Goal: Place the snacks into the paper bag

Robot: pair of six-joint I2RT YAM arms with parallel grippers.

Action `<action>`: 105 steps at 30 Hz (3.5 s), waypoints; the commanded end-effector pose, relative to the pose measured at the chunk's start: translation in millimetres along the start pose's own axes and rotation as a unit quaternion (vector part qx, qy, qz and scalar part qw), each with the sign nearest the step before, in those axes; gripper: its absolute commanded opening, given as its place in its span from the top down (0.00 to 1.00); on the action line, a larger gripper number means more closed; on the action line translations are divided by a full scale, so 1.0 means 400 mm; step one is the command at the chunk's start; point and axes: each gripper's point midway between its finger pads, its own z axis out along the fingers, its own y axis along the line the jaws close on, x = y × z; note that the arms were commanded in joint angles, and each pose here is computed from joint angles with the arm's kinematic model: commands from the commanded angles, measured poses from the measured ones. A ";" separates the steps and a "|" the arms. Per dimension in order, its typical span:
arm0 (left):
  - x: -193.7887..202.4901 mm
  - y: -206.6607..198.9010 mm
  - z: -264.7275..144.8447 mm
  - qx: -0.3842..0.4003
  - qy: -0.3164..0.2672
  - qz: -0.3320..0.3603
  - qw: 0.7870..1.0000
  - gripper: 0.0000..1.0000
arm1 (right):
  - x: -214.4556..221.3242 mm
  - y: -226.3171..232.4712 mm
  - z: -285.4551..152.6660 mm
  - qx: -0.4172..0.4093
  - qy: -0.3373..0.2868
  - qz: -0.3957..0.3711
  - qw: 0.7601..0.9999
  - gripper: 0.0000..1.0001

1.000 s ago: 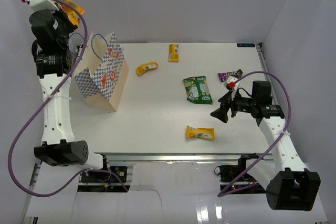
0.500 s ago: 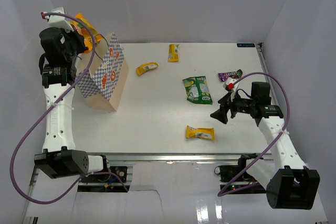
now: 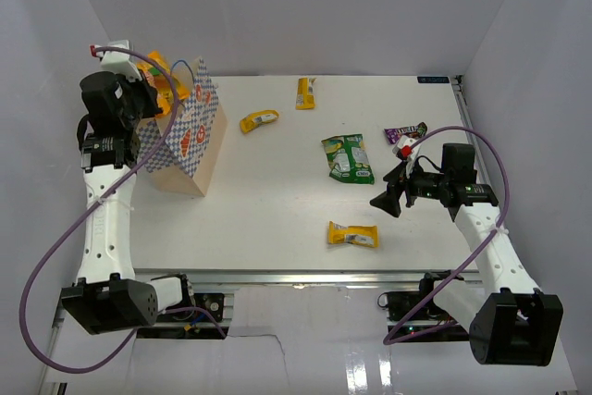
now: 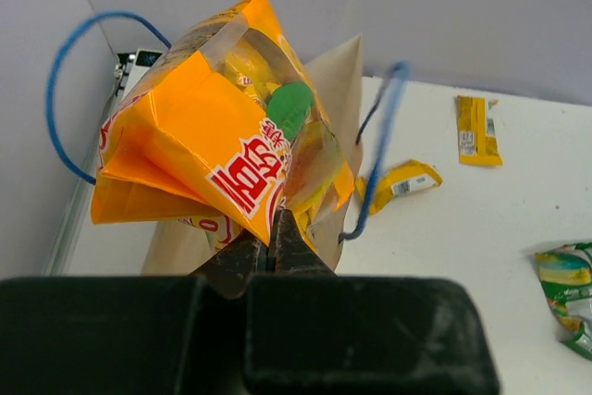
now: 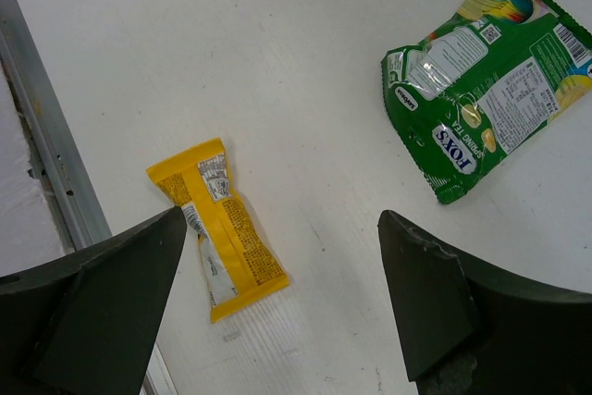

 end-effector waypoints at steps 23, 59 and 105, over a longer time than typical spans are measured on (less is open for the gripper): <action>-0.037 -0.010 0.011 0.020 -0.060 0.033 0.997 0.37 | 0.000 0.010 0.005 -0.020 -0.006 -0.013 1.000 0.10; 0.148 -0.298 -0.387 0.280 0.018 -0.226 0.933 0.02 | 0.293 0.109 0.207 -0.096 0.269 -0.215 0.934 0.00; -0.176 -0.204 -0.590 0.146 -0.169 -0.220 0.949 0.02 | -0.922 0.398 0.563 -0.211 -0.214 -0.075 0.951 0.81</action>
